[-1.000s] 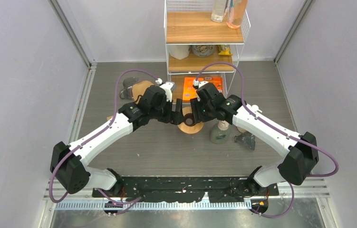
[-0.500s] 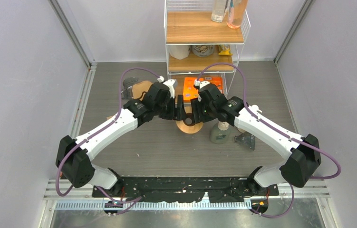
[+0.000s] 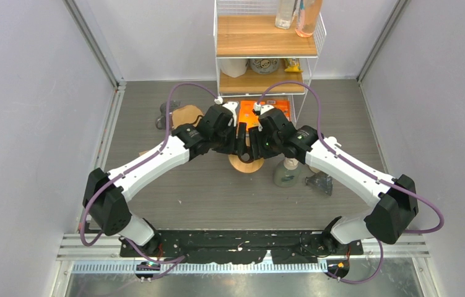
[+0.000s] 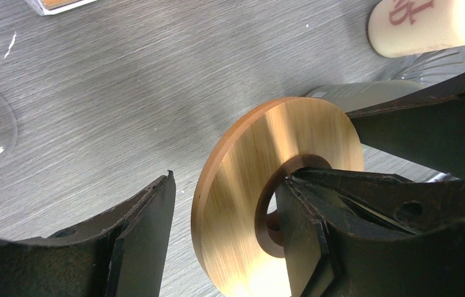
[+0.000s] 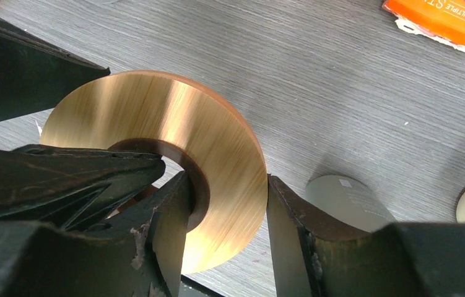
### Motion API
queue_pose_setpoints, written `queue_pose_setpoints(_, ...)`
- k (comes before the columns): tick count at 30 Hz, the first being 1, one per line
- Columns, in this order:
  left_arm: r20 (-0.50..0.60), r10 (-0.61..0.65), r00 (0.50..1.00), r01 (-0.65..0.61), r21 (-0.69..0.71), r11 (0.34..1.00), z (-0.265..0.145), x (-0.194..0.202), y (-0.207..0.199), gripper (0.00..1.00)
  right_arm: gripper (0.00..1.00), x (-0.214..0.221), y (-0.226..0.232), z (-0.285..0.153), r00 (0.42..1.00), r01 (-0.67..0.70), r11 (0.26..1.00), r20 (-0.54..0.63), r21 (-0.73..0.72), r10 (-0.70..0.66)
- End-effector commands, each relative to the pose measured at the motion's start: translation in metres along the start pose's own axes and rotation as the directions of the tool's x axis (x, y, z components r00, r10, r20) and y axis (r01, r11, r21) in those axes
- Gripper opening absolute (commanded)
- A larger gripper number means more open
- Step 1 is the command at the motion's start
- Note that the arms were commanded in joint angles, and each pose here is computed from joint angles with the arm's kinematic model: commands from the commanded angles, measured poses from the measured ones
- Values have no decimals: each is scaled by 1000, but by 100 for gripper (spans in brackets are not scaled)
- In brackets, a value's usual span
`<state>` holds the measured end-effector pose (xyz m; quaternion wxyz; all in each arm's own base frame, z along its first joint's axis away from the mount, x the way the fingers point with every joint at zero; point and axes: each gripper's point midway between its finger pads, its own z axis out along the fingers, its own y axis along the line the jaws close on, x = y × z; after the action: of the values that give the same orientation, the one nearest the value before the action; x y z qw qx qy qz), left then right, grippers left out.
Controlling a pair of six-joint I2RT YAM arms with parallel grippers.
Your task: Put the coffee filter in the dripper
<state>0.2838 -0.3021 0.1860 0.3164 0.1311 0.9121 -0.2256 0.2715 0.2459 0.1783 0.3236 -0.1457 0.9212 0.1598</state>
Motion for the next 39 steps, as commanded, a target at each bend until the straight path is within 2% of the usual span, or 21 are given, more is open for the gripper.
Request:
queue_pose_setpoints(1,-3,72,997,-72,-65,995,-4,-7,5,66,28,-30,9,-14,993,-22,999,112,-35,26)
queue_pose_setpoints(9,-51,121,991,-126,-117,985,-1,-2,8,59,28,-32,7,-14,993,-18,1000,117,-23,20)
queue_pose_setpoints(12,-45,125,991,-129,-116,985,-1,-3,6,46,28,-31,6,-12,994,-16,1000,108,-15,17)
queue_pose_setpoints(16,-40,131,991,-135,-129,982,-2,-5,7,37,28,-31,7,-12,994,-15,1000,106,-15,17)
queue_pose_setpoints(20,-41,138,990,-143,-126,982,-1,-6,6,30,31,-31,7,-11,994,-15,1000,105,-15,16)
queue_pose_setpoints(28,-11,143,990,-144,-123,982,-5,-10,6,20,52,-42,1,-29,984,-27,1000,174,3,26)
queue_pose_setpoints(33,26,139,990,-136,-104,985,-12,-16,2,20,72,-47,9,-41,975,-2,998,221,-70,17)
queue_pose_setpoints(39,60,129,990,-122,-106,987,-18,-25,4,19,81,-51,7,-56,964,16,996,266,-91,8)
